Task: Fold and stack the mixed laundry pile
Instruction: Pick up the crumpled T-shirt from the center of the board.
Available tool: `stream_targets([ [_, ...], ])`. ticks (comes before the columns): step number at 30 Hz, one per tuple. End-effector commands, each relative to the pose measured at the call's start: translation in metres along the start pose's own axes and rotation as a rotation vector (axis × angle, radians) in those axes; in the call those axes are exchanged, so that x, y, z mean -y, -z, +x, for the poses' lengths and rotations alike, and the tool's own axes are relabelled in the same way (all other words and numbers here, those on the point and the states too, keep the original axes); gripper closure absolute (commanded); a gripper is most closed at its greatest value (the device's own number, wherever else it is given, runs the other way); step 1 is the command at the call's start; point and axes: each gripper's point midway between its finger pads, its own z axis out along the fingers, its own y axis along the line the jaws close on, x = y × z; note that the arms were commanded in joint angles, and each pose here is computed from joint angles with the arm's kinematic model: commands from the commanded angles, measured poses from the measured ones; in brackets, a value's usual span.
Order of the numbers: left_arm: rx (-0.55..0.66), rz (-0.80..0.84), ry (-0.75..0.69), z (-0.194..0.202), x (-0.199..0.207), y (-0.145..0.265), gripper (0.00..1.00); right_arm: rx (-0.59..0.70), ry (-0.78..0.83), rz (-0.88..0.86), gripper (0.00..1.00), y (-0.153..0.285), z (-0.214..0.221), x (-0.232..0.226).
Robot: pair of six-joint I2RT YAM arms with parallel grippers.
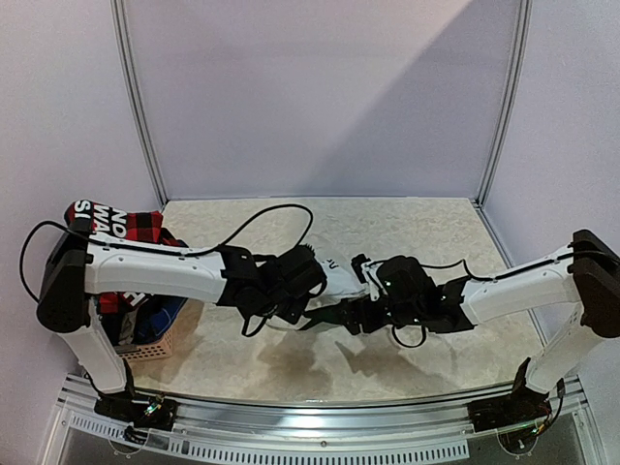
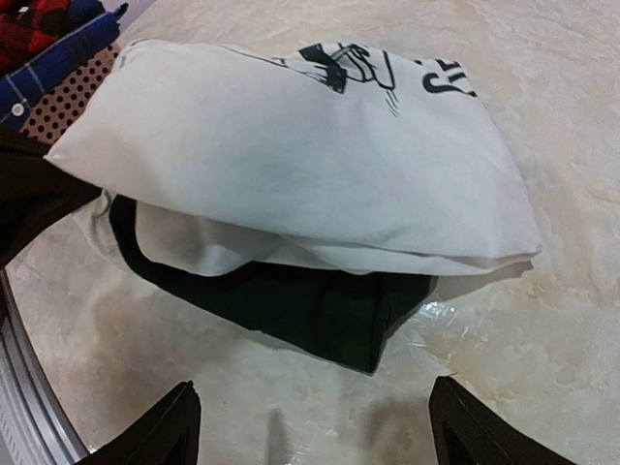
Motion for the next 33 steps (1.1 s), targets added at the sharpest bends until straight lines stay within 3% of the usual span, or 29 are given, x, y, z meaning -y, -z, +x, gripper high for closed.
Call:
stream_targets([
  [1, 0.049, -0.043, -0.011, -0.022, -0.014, 0.029, 1.0, 0.021, -0.001, -0.165, 0.21, -0.002, -0.017, -0.033],
  [6, 0.037, -0.036, -0.027, -0.022, -0.012, 0.029, 1.0, 0.012, -0.042, -0.322, 0.28, -0.008, -0.022, -0.064],
  [22, 0.014, -0.002, -0.009, -0.009, 0.0, 0.014, 1.0, 0.024, -0.133, -0.291, 0.49, -0.047, -0.029, -0.064],
  [28, 0.008, 0.005, -0.01, -0.005, 0.002, 0.01, 1.0, 0.027, -0.145, -0.235, 0.66, -0.062, -0.032, -0.057],
  [33, 0.009, 0.008, -0.008, -0.005, 0.003, 0.009, 1.0, -0.004, -0.147, -0.213, 0.67, -0.075, -0.024, -0.054],
])
